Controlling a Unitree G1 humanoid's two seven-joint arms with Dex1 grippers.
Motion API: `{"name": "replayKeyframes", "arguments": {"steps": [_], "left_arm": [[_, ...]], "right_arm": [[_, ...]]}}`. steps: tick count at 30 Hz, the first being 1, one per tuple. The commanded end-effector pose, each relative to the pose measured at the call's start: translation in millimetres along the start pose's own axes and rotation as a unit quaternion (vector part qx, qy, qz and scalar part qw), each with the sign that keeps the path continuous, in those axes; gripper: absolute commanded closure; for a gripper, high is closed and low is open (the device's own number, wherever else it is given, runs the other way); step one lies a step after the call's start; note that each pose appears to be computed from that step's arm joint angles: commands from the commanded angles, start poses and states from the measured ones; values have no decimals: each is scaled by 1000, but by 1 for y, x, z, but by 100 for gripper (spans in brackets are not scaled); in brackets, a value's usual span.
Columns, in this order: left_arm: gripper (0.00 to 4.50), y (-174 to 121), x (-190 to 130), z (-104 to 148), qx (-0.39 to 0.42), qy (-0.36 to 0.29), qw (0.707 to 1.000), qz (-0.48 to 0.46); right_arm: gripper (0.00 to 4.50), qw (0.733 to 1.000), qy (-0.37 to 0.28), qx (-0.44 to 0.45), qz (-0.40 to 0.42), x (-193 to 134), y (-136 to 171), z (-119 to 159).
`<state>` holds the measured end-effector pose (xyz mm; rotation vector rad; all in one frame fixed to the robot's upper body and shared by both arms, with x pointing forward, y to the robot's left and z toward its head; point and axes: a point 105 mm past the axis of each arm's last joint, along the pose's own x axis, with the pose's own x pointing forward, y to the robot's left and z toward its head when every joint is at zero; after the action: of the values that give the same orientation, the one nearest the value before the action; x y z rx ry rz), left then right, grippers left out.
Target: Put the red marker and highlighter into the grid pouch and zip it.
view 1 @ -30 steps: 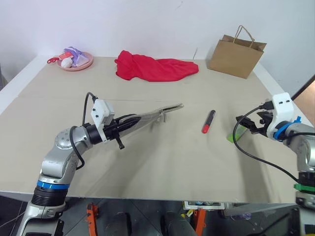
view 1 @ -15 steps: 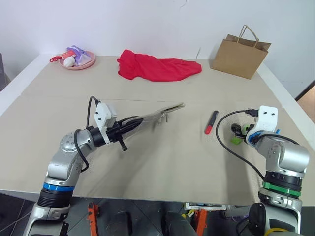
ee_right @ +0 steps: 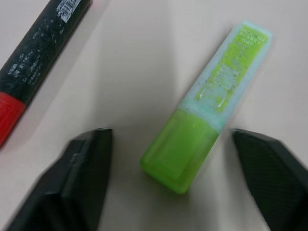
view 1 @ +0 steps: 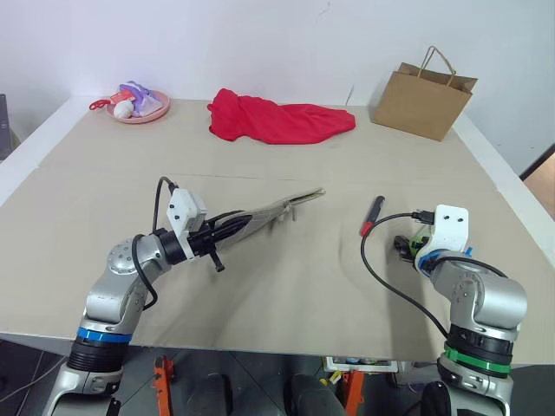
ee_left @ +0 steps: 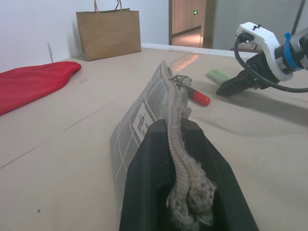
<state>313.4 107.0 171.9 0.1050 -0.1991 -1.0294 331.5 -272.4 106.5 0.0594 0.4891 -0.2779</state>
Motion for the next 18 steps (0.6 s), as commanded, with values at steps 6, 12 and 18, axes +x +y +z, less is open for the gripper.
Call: {"name": "replayKeyframes", "arguments": {"steps": [6, 12, 18], "left_arm": [[450, -1, 1, 9, 19, -18, 1000, -7], [450, -3, 1, 10, 18, -16, 1000, -10], [450, -1, 1, 12, 12, -15, 1000, -14]], "right_arm": [[343, 997, 12, 30, -75, 13, -38, -13], [343, 996, -13, 40, -78, 16, -46, -2], [343, 946, -241, -188, 109, -20, 13, 100]]}}
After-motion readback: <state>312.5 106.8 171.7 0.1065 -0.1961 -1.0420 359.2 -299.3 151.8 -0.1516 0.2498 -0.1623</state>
